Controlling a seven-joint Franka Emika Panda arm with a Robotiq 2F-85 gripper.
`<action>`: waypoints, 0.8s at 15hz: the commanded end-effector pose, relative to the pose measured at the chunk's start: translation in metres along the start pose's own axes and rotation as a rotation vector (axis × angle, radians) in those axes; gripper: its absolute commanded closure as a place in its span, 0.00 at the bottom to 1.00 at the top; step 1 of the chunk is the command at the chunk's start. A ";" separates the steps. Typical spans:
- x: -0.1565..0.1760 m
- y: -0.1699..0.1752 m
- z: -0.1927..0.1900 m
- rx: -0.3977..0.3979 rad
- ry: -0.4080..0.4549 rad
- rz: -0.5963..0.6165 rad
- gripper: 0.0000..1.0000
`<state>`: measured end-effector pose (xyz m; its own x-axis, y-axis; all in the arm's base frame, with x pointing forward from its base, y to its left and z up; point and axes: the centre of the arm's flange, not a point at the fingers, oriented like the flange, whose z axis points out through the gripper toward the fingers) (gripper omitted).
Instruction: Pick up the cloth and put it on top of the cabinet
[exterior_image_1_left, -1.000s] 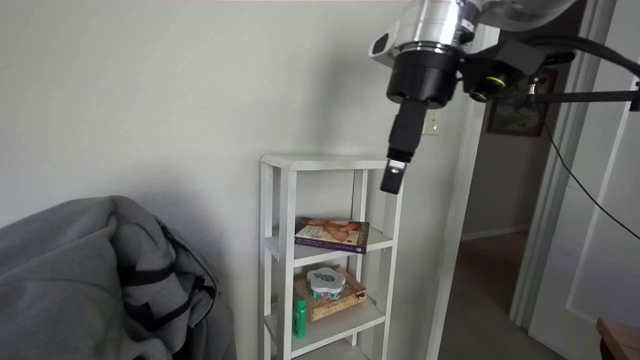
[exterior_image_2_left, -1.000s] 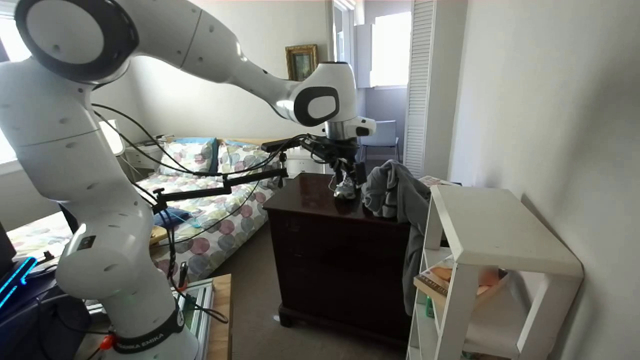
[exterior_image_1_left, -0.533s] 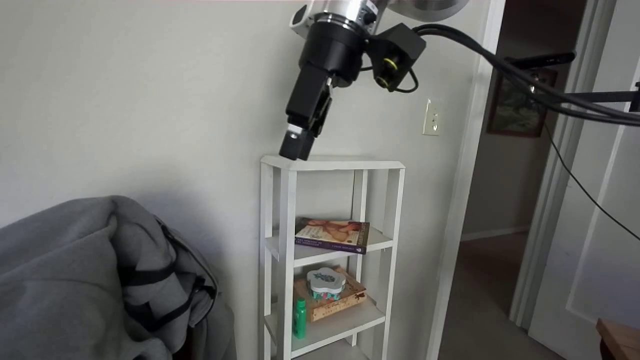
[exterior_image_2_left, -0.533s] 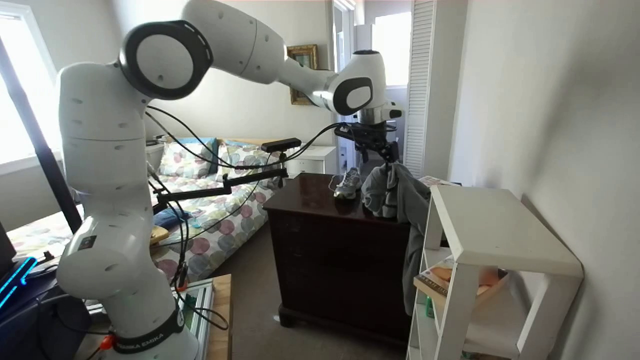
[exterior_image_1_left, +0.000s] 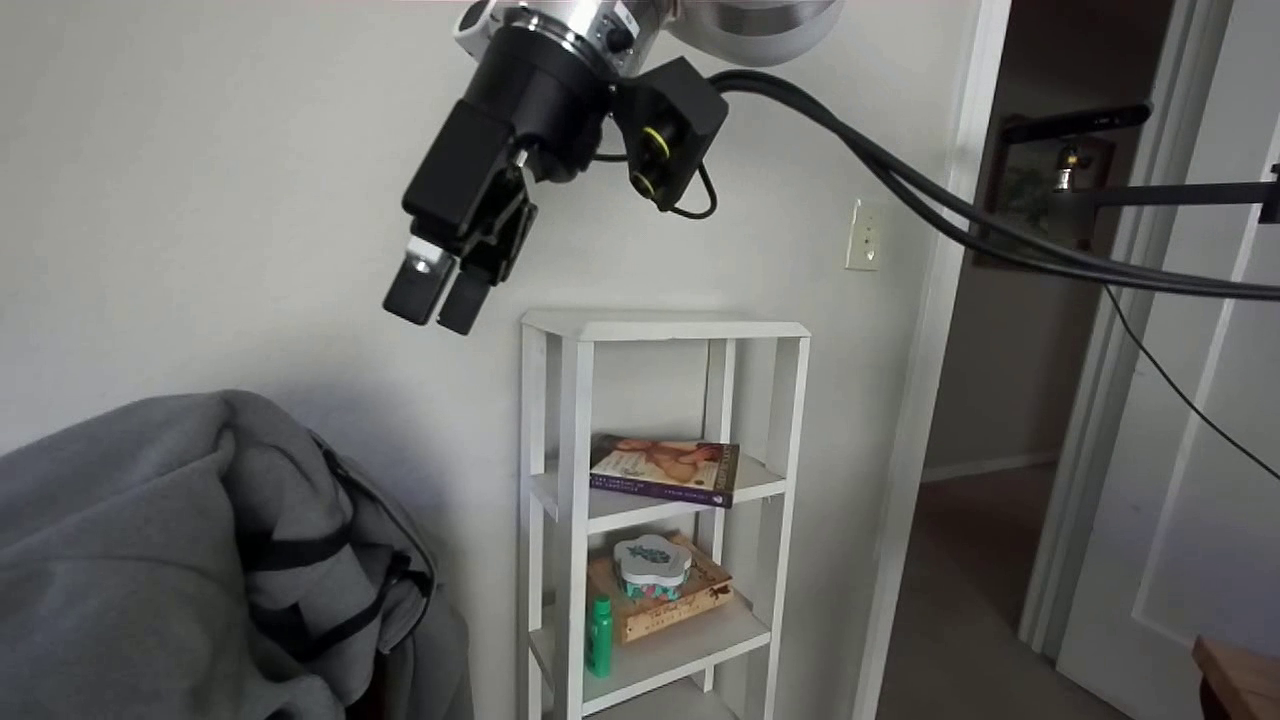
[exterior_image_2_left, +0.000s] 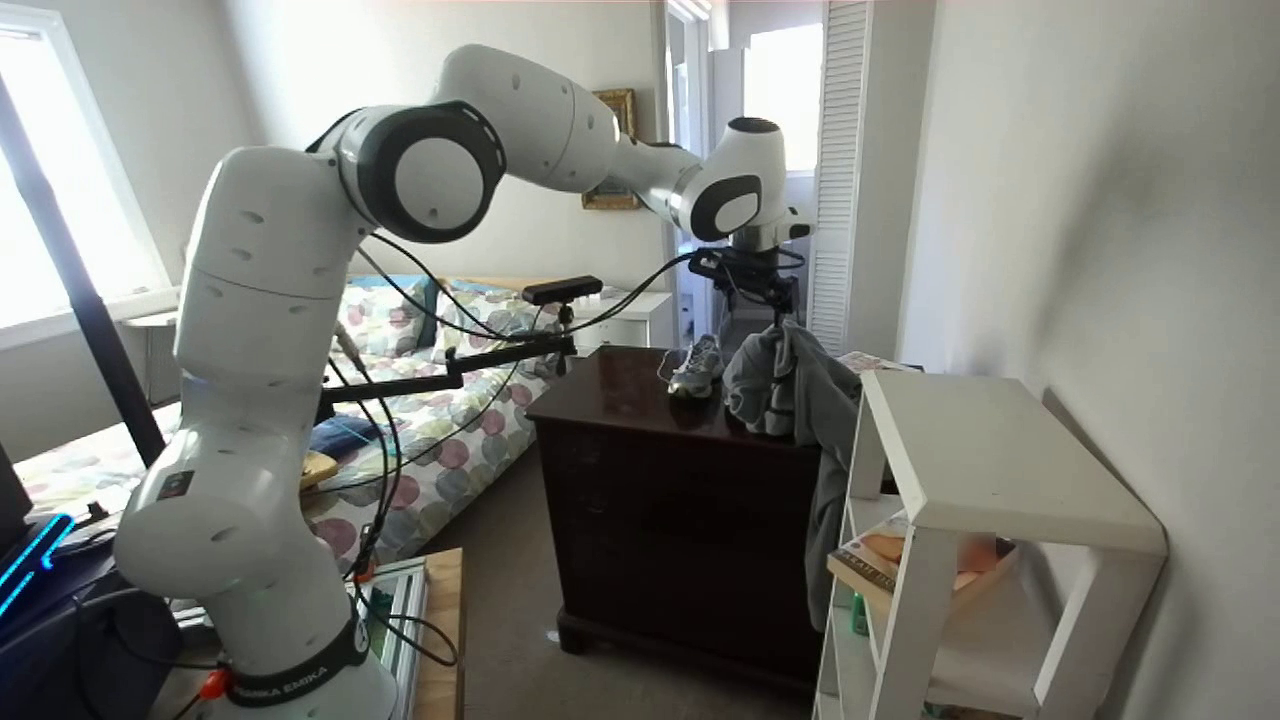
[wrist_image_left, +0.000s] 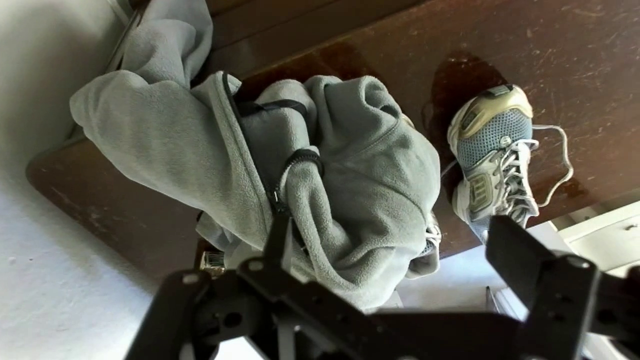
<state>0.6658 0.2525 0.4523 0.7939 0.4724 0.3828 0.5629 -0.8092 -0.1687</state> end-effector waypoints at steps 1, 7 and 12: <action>0.001 0.001 0.004 0.003 0.000 0.000 0.00; 0.011 0.010 0.013 -0.033 0.020 -0.022 0.00; 0.033 0.033 0.046 -0.021 0.062 -0.146 0.00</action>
<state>0.6884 0.2495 0.4337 0.7486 0.5094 0.4245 0.6038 -0.7883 -0.1187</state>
